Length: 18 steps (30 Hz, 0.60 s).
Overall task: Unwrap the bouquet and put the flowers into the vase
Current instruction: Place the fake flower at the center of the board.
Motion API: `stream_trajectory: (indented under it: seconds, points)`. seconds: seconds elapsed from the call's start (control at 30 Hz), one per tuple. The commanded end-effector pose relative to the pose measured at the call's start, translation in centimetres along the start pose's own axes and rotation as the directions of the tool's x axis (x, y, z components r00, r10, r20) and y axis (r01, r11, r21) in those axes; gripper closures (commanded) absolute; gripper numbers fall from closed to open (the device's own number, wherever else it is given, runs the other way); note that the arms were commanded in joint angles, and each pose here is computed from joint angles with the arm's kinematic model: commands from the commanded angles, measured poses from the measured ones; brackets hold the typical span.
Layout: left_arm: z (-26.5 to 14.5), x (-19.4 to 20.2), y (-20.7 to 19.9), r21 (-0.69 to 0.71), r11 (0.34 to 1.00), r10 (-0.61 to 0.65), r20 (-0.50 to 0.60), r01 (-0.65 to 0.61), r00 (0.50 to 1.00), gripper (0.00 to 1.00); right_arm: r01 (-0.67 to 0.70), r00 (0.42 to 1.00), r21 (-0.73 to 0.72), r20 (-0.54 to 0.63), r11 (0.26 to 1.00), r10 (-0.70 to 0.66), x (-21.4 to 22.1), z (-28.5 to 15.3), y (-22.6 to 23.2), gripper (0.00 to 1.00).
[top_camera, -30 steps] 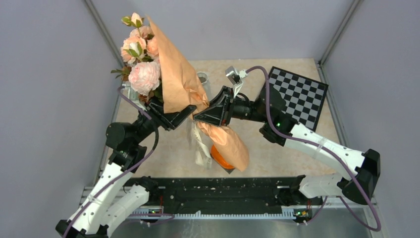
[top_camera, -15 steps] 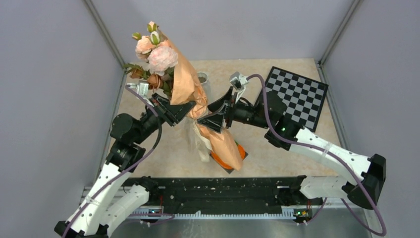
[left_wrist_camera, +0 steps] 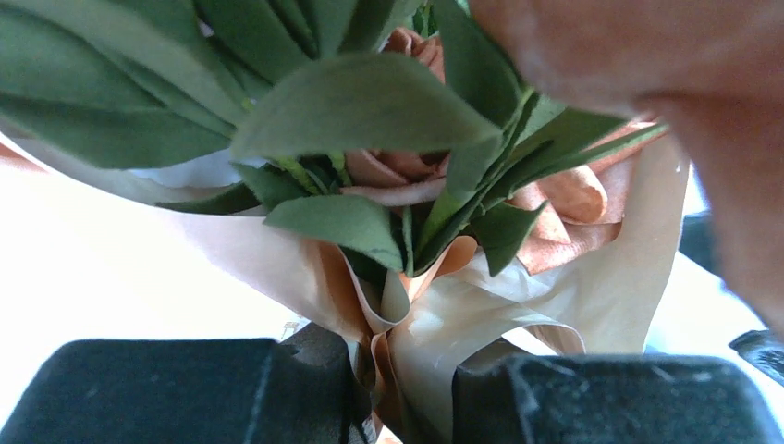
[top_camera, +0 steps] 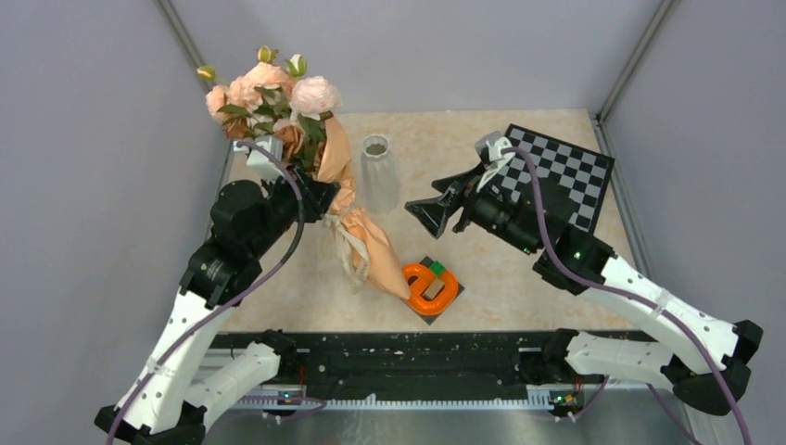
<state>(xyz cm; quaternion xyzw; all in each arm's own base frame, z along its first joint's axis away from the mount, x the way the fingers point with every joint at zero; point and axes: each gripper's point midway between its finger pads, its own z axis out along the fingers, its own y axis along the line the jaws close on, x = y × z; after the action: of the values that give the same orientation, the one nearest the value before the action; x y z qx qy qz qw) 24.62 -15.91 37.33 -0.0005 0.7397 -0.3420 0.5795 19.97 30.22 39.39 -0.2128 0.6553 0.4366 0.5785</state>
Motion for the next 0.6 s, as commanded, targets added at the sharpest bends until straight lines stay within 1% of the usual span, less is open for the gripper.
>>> stream_trajectory:
  seconds: [0.0, 0.07, 0.17, 0.3, 0.43, 0.57]
  points:
    - [-0.3, -0.4, 4.2, -0.245, 0.969, 0.033, -0.029, -0.039, 0.999, 0.93, 0.065, 0.998, 0.194, -0.006, 0.979, -0.066, -1.5, -0.9, -4.2, 0.20]
    - [-0.3, 0.3, 5.8, -0.326, 0.945, 0.008, -0.050, -0.024, 0.999, 0.93, 0.052, 0.999, 0.202, -0.014, 0.978, -0.050, -1.4, -1.1, -5.3, 0.20]
    - [0.2, 1.4, 7.6, -0.402, 0.915, -0.031, -0.088, -0.007, 0.996, 0.92, 0.031, 0.999, 0.237, -0.030, 0.971, -0.025, -1.1, -1.5, -7.3, 0.20]
    - [1.7, 3.5, 9.5, -0.434, 0.900, -0.109, -0.135, 0.040, 0.985, 0.91, 0.022, 0.997, 0.324, -0.075, 0.946, 0.002, 0.3, -2.3, -10.1, 0.20]
    - [3.2, 5.4, 13.0, -0.499, 0.863, -0.172, -0.153, 0.074, 0.973, 0.92, 0.013, 0.994, 0.415, -0.102, 0.910, 0.032, 2.5, -3.3, -13.7, 0.20]
    - [4.1, 6.5, 16.6, -0.561, 0.825, -0.173, -0.144, 0.064, 0.974, 0.92, -0.023, 0.994, 0.490, -0.084, 0.871, 0.074, 3.2, -3.9, -17.0, 0.20]
